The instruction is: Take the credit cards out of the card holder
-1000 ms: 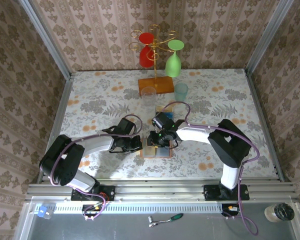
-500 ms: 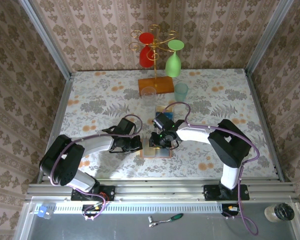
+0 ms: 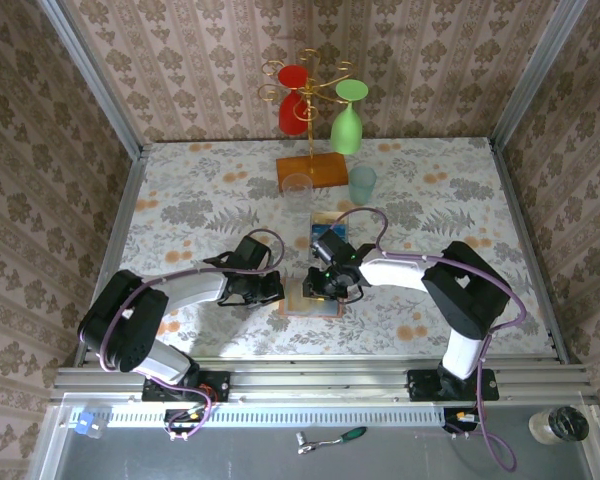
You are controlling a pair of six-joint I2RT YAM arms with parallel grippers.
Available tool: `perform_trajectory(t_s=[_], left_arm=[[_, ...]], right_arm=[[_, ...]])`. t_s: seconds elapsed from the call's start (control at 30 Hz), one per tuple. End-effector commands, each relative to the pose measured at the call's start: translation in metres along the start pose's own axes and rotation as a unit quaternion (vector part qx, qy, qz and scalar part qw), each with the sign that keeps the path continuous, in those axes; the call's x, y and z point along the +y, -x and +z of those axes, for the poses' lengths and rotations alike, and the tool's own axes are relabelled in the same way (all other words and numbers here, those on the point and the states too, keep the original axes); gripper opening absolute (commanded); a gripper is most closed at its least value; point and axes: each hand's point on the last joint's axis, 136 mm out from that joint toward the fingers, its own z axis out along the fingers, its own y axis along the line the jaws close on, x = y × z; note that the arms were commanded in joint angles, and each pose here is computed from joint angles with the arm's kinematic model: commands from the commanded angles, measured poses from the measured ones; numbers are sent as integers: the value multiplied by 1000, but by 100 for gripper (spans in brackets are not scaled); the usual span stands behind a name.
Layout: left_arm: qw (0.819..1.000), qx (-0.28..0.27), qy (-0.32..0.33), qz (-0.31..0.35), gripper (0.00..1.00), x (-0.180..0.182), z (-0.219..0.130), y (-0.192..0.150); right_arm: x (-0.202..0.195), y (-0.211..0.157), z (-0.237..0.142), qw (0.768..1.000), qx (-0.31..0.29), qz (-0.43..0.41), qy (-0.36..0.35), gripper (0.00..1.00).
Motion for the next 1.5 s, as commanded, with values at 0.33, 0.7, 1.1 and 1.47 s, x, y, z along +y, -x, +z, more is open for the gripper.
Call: perform_trajectory(t_s=[0.33,0.7,1.1,1.47], left_arm=[[998,-48,-40,14,12,-30,-33,16],[996,-30,-78,15,30,-52,-8,12],[996,-20,-87,0,35,-49,10,9],[994,-13,-104,-13,33,-50,19,7]], right_arm=[[-8,1,-6,1000,-9,13,16,23],[-8,1,-6,999,-10,24,48,22],[-11,1,-9,997,-10,38,71,23],[-9,1,-9,995,-12,43,86,23]])
